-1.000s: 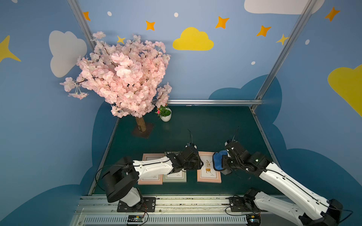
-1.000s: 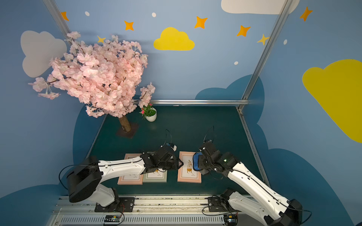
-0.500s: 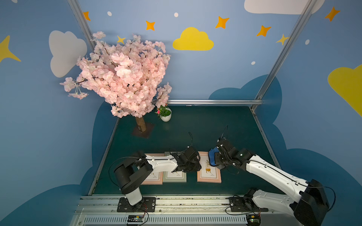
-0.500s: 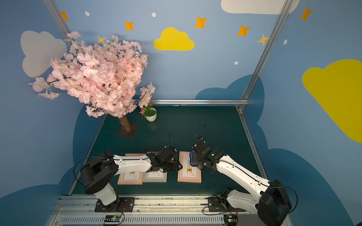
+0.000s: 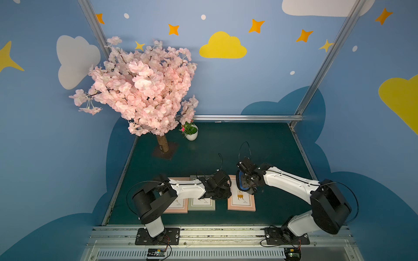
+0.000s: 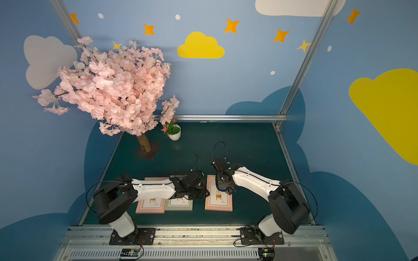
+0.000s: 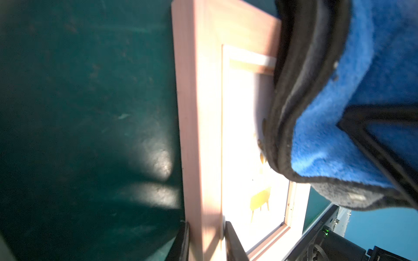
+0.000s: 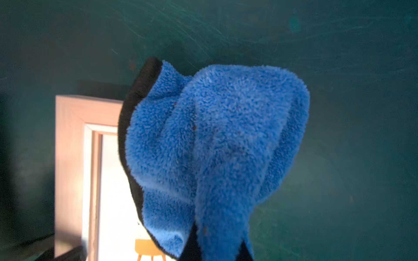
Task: Wipe the picture frame with a cloth
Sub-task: Wipe the dirt from the picture frame.
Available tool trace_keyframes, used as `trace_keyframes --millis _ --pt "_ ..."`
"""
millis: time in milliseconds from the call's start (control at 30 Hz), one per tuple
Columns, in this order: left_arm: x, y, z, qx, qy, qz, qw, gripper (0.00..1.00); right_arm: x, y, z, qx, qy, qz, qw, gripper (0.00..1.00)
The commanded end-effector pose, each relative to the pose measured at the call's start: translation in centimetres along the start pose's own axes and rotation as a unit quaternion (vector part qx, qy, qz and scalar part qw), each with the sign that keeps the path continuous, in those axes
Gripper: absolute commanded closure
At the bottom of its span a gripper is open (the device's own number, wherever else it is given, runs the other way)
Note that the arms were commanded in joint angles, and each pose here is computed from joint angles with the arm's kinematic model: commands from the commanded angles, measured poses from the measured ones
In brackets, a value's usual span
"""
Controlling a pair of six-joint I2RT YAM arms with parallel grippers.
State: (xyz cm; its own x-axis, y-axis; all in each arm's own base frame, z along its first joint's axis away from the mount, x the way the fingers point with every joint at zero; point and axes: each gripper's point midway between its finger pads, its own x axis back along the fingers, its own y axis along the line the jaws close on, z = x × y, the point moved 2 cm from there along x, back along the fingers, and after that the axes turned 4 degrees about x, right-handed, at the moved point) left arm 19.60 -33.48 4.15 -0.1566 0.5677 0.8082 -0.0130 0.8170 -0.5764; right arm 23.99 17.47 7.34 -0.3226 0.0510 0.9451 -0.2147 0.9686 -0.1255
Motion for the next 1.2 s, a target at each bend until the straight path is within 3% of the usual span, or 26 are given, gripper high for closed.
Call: trace_keyframes --millis 0,667,1167 --pt "-0.8 3.4 1.6 0.008 0.026 -0.069 0.997 0.76 -0.3 -0.6 2.3 0.028 0.050 0.042 0.997 1.00" --pt "-1.3 4.2 1.4 0.052 0.032 -0.058 0.996 0.79 0.9 -0.4 12.7 0.022 0.110 0.038 0.993 1.00" --pt "-1.2 4.7 1.8 0.061 0.034 -0.056 0.996 0.82 0.1 0.1 13.3 -0.019 0.109 0.035 0.993 1.00"
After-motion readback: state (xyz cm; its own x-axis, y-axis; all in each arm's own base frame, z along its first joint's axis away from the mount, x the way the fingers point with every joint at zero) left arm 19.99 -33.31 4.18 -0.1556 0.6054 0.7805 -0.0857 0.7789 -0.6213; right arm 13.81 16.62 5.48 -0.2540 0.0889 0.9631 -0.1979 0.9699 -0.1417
